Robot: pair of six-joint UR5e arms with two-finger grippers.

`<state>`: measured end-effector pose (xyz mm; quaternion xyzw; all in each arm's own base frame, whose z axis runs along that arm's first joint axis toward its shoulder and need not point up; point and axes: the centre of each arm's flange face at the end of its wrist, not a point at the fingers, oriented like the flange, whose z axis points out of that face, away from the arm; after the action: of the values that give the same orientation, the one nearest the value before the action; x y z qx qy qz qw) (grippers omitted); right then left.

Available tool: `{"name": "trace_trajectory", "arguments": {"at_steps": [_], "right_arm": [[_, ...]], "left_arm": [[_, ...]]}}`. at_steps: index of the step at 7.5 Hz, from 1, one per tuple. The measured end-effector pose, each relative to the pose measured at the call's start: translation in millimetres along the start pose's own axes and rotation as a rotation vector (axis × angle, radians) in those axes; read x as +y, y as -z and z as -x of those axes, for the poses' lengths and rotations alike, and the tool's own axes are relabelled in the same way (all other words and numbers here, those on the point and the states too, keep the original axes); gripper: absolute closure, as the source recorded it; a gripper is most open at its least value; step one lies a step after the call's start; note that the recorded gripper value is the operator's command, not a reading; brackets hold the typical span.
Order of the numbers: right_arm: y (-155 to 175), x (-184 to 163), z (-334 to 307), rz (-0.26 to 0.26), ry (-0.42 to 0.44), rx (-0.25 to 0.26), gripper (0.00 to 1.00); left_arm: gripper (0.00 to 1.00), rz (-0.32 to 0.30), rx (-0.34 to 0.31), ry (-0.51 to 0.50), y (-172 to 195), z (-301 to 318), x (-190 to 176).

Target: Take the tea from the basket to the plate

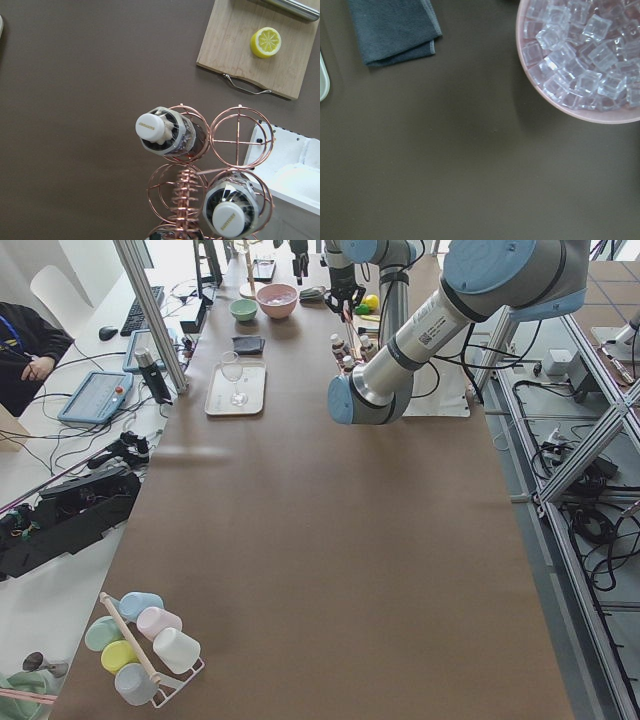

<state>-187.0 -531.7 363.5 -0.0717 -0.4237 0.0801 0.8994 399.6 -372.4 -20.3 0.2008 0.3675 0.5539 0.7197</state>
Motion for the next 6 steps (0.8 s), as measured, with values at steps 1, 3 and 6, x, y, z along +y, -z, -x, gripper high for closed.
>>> {"name": "trace_trajectory", "arguments": {"at_steps": [1,3,6], "right_arm": [[-5,-2,30,0.007,-0.040,-0.007,0.00],[-8,2,73,0.019,-0.108,-0.032,0.00],[-3,12,111,0.053,-0.233,-0.073,0.00]], "left_arm": [[1.00,0.001,0.001,0.000,-1,0,0],[1.00,0.010,0.003,0.004,-5,2,-2],[1.00,0.022,0.006,0.008,-10,3,-3]]}}
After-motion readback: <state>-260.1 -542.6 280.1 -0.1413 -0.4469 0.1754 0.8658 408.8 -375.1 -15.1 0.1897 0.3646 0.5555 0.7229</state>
